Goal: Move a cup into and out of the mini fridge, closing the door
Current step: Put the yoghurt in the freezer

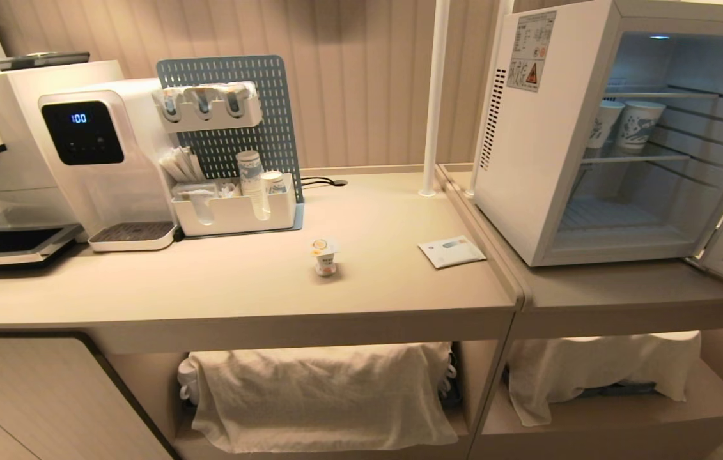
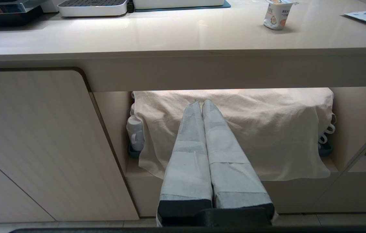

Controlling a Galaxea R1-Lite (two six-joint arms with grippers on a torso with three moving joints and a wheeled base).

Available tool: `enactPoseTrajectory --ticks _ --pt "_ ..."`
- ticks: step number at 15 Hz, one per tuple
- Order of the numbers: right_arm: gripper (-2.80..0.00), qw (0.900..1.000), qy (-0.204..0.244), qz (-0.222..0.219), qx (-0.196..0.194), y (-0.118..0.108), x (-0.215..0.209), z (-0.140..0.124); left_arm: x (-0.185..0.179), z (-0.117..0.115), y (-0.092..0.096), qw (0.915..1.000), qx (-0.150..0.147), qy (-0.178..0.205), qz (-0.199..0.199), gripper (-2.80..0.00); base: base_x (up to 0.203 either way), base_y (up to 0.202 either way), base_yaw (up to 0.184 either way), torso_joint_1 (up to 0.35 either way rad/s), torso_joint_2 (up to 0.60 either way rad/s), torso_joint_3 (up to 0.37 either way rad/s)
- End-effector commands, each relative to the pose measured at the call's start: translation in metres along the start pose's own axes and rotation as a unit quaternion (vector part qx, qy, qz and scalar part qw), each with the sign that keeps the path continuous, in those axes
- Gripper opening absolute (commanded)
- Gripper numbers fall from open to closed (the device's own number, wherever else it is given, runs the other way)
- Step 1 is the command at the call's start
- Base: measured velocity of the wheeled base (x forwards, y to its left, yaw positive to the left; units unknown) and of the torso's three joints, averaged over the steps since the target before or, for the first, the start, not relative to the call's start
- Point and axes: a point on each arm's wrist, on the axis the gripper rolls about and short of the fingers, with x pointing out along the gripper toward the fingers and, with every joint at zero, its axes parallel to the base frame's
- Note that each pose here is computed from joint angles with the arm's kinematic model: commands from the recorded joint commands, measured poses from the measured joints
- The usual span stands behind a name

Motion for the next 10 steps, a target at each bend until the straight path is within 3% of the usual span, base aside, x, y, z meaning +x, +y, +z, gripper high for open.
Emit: enactPoseTrajectory --ticks 1,3,5,8,10 --pt "-2.80 1.000 0.007 -0.002 0.003 0.000 0.001 -0.003 0.000 0.000 0.000 1.0000 0.001 0.000 0.000 -2.80 0.000 0.000 0.000 0.000 0.00 0.000" --pt "-2.80 1.000 0.009 -0.006 0.023 0.000 0.001 -0.003 0.000 0.000 0.000 1.0000 0.001 0.000 0.000 -2.80 0.000 0.000 0.000 0.000 0.00 0.000" --pt "-2.80 0.999 0.016 -0.048 0.014 0.001 -0.001 -0.007 0.000 0.000 0.000 1.0000 0.001 -0.001 0.000 -2.80 0.000 0.000 0.000 0.000 0.00 0.000" --pt "-2.80 0.996 -0.072 -0.061 -0.007 0.004 -0.018 -0.015 0.000 0.000 0.000 1.0000 0.000 0.000 0.000 -2.80 0.000 0.000 0.000 0.000 0.00 0.000" --pt "-2.80 0.993 -0.103 -0.060 -0.011 0.004 -0.021 -0.017 0.000 0.000 0.000 1.0000 0.000 -0.001 0.000 -2.80 0.000 0.000 0.000 0.000 0.00 0.000"
